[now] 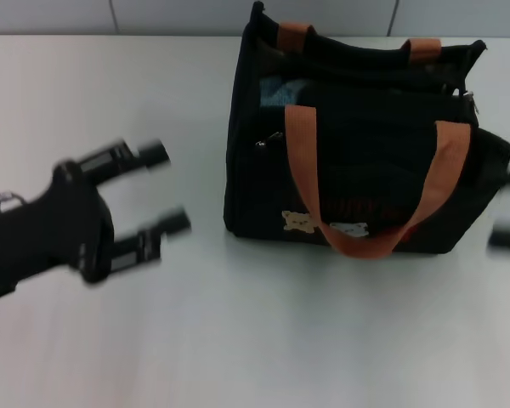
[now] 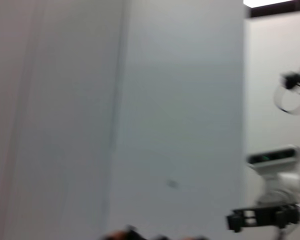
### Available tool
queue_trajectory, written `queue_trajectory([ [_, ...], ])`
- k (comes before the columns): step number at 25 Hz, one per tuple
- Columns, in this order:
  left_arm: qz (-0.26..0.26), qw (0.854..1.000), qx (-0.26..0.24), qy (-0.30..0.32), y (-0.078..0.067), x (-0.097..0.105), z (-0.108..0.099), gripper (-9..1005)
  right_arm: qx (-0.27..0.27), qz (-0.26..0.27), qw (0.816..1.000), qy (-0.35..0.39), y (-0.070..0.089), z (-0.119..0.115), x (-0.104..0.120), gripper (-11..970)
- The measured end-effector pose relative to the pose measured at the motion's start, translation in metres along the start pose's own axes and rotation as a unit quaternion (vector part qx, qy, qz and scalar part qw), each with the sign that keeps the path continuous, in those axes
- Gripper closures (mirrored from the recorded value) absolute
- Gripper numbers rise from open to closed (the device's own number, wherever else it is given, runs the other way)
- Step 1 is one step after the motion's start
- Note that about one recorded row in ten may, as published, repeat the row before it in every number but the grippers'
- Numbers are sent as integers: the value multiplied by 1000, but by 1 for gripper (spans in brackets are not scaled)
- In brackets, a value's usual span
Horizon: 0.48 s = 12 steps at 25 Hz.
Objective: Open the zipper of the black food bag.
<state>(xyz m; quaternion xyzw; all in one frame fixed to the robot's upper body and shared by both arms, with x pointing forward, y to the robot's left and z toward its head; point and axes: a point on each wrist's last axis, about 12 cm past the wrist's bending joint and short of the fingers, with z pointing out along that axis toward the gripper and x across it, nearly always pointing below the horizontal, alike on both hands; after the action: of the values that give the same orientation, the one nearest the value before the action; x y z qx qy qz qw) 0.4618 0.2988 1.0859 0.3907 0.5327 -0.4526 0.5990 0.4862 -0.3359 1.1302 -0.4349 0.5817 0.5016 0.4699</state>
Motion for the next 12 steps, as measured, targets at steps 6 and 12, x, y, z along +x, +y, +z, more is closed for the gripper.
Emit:
queue_trajectory([
  [6, -9, 997, 62, 39, -3, -9, -3, 267, -18, 31, 999, 24, 7, 31, 26, 295],
  [12, -13, 997, 66, 40, -3, -9, -1, 267, -15, 40, 999, 24, 5, 51, 34, 293],
])
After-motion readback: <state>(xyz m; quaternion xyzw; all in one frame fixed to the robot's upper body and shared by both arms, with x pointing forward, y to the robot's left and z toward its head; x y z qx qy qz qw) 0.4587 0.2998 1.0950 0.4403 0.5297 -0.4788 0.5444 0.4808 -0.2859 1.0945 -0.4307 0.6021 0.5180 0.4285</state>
